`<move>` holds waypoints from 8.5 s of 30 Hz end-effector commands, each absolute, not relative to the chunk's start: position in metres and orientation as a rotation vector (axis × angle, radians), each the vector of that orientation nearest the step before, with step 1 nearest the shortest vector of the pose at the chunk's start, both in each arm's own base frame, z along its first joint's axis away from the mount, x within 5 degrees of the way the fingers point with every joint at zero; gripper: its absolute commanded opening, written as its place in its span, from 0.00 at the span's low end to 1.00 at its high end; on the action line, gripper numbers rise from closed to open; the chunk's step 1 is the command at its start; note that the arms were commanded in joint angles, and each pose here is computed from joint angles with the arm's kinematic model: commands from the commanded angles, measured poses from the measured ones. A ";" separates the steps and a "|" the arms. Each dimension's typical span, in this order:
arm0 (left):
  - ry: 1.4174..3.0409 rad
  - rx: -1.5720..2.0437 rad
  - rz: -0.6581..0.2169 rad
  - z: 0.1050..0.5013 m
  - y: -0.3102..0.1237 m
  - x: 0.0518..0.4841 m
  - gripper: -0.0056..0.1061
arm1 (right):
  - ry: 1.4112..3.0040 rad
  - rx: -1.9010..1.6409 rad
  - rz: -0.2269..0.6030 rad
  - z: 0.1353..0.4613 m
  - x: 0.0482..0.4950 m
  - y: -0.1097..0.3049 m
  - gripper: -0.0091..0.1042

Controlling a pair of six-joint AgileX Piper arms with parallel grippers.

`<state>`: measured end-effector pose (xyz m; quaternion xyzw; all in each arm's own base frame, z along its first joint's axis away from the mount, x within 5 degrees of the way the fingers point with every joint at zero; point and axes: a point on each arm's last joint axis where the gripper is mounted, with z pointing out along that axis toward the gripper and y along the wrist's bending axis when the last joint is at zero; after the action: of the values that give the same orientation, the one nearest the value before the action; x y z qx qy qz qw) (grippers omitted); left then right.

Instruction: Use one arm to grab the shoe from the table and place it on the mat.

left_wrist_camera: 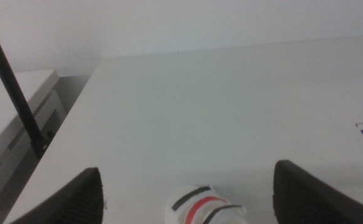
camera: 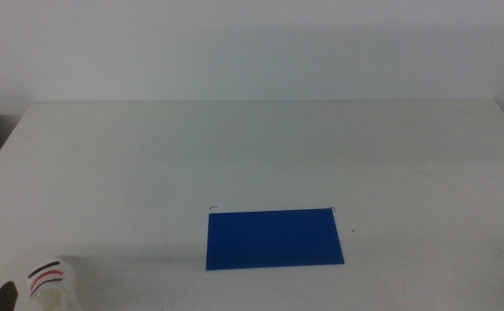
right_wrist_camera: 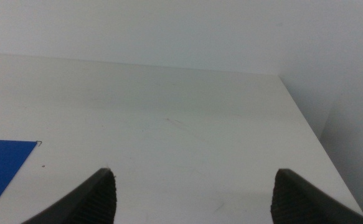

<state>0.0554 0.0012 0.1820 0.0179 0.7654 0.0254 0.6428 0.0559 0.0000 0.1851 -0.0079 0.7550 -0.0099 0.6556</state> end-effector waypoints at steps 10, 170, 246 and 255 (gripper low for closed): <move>1.710 0.037 0.076 0.263 0.002 0.035 0.89 | 1.614 -0.026 -0.042 0.192 0.055 0.000 0.65; 3.040 -0.274 -0.190 0.250 -0.264 0.332 0.04 | 1.614 -0.026 -0.042 0.192 0.055 0.000 0.65; 2.397 -2.019 -0.185 0.234 -0.295 0.332 0.04 | 1.614 -0.026 -0.042 0.192 0.055 0.000 0.65; 2.405 -2.030 -0.152 0.223 -0.297 0.334 0.11 | 1.614 -0.026 -0.042 0.192 0.055 0.000 0.65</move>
<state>0.3411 -0.3015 0.1877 -0.6364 0.7703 -0.0399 -0.0025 0.0559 0.0000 0.1851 -0.0079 0.7550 -0.0099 0.6556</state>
